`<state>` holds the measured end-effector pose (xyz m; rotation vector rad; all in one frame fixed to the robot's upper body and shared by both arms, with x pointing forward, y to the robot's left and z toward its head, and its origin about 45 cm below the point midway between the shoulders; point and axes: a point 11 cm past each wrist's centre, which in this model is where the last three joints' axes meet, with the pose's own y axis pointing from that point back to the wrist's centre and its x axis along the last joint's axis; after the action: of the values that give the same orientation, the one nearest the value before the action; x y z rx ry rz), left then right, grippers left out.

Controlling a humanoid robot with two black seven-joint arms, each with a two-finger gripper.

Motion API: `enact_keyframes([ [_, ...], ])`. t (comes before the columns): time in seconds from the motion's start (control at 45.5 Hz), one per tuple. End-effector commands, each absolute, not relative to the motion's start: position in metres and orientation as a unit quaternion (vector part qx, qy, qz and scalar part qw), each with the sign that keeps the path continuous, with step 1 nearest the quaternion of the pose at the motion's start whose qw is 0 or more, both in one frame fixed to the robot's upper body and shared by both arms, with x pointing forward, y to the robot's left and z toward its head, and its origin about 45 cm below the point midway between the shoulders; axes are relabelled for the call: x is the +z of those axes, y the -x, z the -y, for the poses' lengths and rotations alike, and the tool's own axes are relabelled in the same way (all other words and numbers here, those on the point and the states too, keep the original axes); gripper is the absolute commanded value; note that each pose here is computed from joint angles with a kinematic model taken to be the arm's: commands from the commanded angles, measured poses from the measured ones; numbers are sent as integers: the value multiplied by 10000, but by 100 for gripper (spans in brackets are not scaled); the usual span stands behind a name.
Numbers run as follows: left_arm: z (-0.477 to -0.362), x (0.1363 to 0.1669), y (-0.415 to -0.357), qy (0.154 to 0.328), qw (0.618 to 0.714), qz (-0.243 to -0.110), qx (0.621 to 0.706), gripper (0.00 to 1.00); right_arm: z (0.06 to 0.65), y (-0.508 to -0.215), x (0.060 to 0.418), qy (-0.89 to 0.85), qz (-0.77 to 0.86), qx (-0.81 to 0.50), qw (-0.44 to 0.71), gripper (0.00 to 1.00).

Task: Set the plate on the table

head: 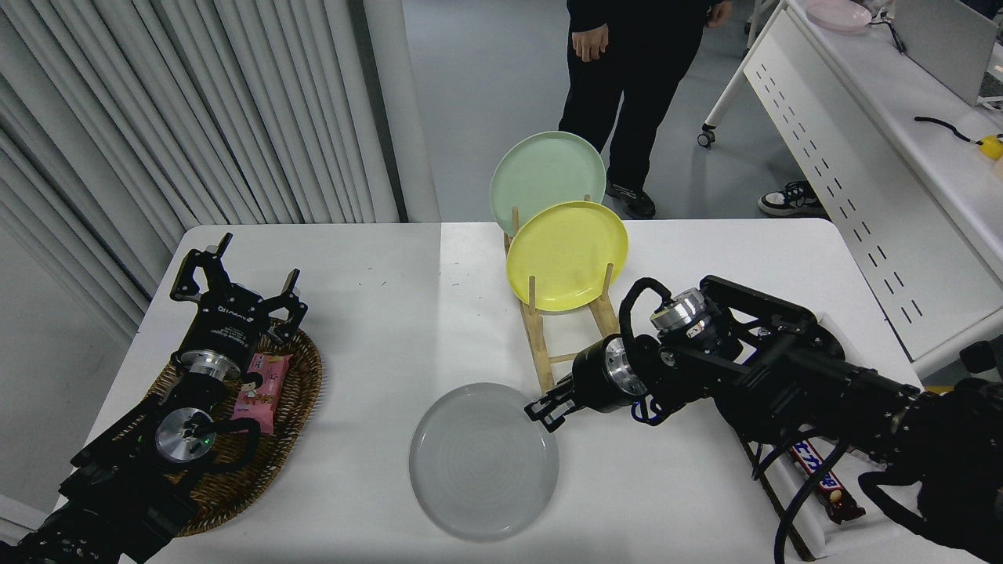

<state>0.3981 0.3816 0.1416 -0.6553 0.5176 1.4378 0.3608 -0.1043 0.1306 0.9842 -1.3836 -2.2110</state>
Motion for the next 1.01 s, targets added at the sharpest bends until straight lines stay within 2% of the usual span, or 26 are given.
enact_keyframes([
  [0.0, -3819, 1415, -3981, 2912, 6733, -2299, 6395, 100, 897, -3510, 1198, -3343, 4748, -7935, 1820, 0],
  [0.989, -3815, 1415, -3981, 2910, 6741, -2301, 6387, 100, 945, -3489, 1017, -3170, 4944, -7884, 1832, 0],
])
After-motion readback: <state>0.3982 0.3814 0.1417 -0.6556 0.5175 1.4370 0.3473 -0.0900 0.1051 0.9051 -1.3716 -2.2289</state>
